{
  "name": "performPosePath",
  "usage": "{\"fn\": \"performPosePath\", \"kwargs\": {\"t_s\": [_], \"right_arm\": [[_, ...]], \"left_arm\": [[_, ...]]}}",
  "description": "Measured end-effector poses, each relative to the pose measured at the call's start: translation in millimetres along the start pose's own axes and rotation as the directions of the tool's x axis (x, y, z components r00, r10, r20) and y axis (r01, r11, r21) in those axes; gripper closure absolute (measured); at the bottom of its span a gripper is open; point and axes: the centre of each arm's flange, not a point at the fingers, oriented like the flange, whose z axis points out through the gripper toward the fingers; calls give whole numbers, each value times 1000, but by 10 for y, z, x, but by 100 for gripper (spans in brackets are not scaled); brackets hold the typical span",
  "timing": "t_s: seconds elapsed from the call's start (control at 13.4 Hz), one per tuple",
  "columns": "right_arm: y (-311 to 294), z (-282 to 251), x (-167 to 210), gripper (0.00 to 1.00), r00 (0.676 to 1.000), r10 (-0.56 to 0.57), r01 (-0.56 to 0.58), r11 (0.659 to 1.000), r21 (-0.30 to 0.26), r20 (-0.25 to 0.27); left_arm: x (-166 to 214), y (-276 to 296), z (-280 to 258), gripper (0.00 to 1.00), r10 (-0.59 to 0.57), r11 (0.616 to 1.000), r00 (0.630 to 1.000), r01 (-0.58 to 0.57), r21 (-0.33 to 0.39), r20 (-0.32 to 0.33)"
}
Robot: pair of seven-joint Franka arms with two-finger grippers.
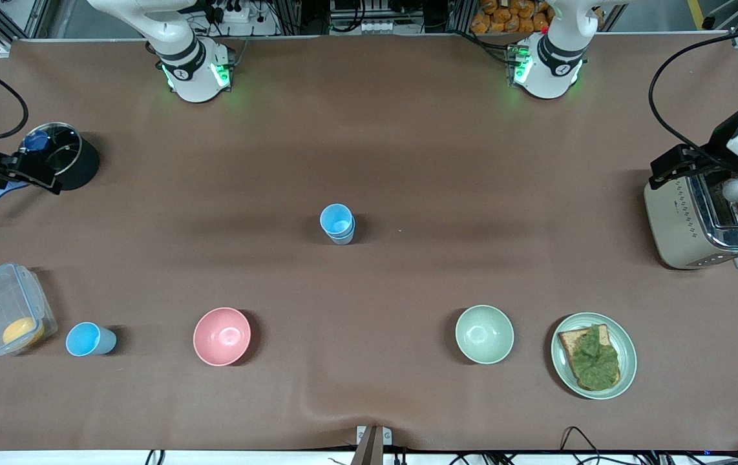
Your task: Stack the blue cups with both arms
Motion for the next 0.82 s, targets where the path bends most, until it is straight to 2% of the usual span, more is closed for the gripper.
{"fn": "performPosePath", "kwargs": {"t_s": [0.3, 0.82], "right_arm": [[1, 3, -3, 0, 1000, 0, 0, 1000, 0, 3], [2, 5, -4, 0, 1000, 0, 0, 1000, 0, 4]], "left_arm": [[-44, 3, -18, 0, 1, 1000, 1000, -1, 2, 18], [-45, 12, -113, 0, 3, 1000, 1000, -3, 1, 0]]}}
